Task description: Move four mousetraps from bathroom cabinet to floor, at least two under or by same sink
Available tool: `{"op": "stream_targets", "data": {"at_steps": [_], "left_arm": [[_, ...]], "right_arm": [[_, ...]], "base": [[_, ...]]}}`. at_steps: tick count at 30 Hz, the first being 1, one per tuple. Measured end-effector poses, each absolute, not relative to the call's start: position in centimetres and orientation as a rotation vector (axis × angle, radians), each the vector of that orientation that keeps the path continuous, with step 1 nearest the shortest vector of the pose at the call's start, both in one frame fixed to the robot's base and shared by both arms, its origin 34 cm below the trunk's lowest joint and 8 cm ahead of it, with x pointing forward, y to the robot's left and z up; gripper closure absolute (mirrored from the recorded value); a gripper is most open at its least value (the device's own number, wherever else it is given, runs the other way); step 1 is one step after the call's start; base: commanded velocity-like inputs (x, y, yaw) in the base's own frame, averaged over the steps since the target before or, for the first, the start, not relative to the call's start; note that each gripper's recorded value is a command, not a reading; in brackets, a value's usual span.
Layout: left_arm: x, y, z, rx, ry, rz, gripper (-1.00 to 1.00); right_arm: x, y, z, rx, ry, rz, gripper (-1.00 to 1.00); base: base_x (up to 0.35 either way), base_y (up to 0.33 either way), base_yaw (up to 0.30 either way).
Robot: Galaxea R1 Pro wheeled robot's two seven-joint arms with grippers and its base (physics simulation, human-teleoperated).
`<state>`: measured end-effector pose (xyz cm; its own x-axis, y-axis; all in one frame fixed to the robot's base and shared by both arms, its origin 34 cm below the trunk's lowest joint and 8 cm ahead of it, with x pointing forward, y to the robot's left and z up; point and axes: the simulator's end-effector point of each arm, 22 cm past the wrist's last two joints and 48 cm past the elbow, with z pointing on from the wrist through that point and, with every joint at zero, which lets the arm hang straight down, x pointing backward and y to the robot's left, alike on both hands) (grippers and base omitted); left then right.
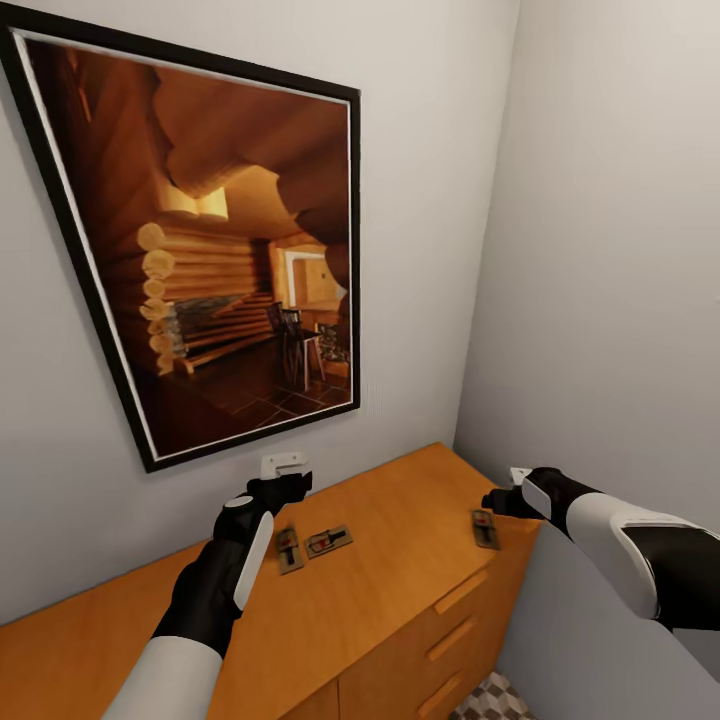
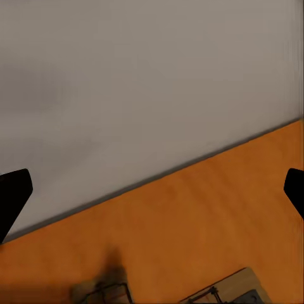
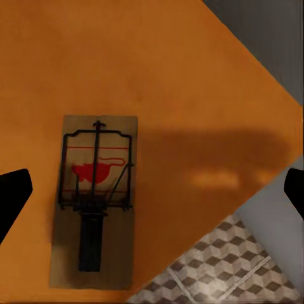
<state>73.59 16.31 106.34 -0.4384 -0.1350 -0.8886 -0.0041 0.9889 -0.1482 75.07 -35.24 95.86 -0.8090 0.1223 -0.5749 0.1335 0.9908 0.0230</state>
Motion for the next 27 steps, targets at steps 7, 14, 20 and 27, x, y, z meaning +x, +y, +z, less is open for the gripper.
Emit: {"op": "stream_targets", "data": {"at_steps": [7, 14, 20, 27], "left_arm": [[73.59, 16.31, 106.35, -0.098, 2.02, -0.148, -1.0], [73.59, 16.3, 106.33, -0.099, 2.021, -0.149, -1.0], [73.59, 16.3, 106.34, -0.099, 2.021, -0.149, -1.0], [73.57, 16.23, 106.29, -0.097, 2.022, -0.15, -1.0]], "right_arm": [[75.06, -35.27, 95.85, 0.179, 2.523, -0.026, -1.0], [75.03, -35.3, 95.83, 0.18, 2.525, -0.028, -1.0], [75.02, -35.2, 95.82, 0.179, 2.525, -0.024, -1.0], [75.0, -35.24, 95.81, 0.18, 2.526, -0.024, -1.0]], "base": [[0.0, 0.0, -0.037], [0.0, 0.0, -0.006], [0.0, 0.0, -0.001], [0.0, 0.122, 0.0]]}}
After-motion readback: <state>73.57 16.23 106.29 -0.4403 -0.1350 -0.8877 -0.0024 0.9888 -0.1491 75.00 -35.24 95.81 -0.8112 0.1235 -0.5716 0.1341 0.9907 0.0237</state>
